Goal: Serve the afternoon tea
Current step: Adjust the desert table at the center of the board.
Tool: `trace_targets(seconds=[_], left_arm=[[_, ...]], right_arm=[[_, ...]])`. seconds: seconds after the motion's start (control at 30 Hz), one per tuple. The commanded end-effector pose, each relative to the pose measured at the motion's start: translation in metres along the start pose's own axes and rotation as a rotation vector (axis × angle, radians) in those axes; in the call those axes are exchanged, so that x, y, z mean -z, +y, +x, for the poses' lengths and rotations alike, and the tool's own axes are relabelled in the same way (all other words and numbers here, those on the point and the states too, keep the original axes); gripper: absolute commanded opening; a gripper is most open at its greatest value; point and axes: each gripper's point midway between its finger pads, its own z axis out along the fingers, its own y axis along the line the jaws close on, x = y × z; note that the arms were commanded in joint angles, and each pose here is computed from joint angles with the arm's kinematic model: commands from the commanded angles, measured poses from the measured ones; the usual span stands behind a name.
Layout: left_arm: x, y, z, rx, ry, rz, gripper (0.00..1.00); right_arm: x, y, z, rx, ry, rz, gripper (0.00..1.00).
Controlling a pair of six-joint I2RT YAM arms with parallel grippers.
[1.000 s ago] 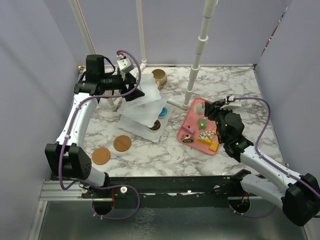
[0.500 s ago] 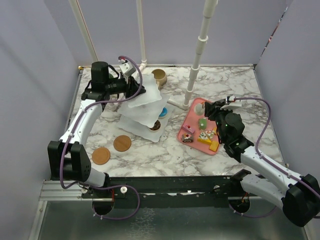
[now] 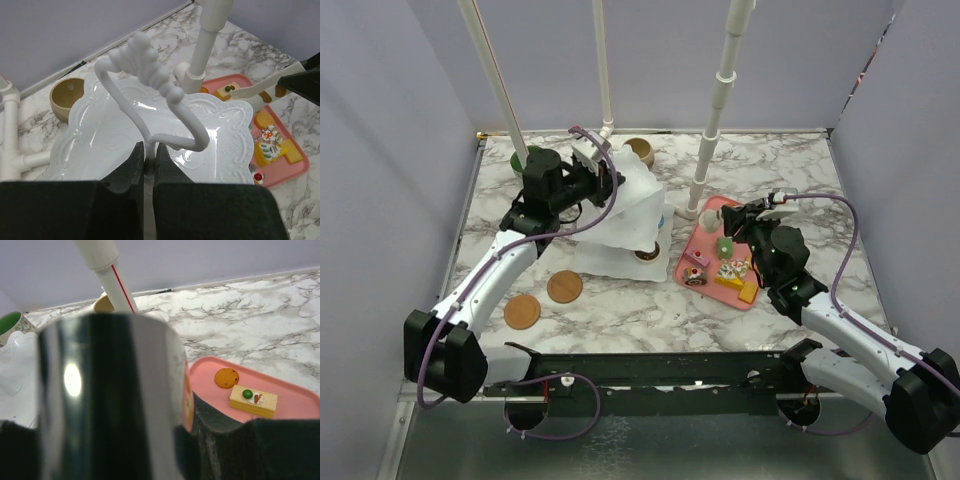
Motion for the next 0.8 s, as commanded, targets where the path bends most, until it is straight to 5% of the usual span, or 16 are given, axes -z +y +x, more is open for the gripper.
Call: trace_targets(seconds=[0.0,0.37,0.77], left_arm=[[0.011,0.001,-0.054,-0.069,-0.165,-0.203,0.0],[0.029,0.016,-0.033,0.013,-0.106,-0.546,0.0],[0.029,0.012,-0.013,0.244,-0.094,-0.571,0.08]], right_arm=[[0.001,0.024,-0.014,-0.015,-0.032,-0.116,0.26],[0.007,0.058,-0.003,-0.03,0.018,-0.298,0.26],[0.024,0.105,0.029,-0.031,0.098,-0.436,0.26]])
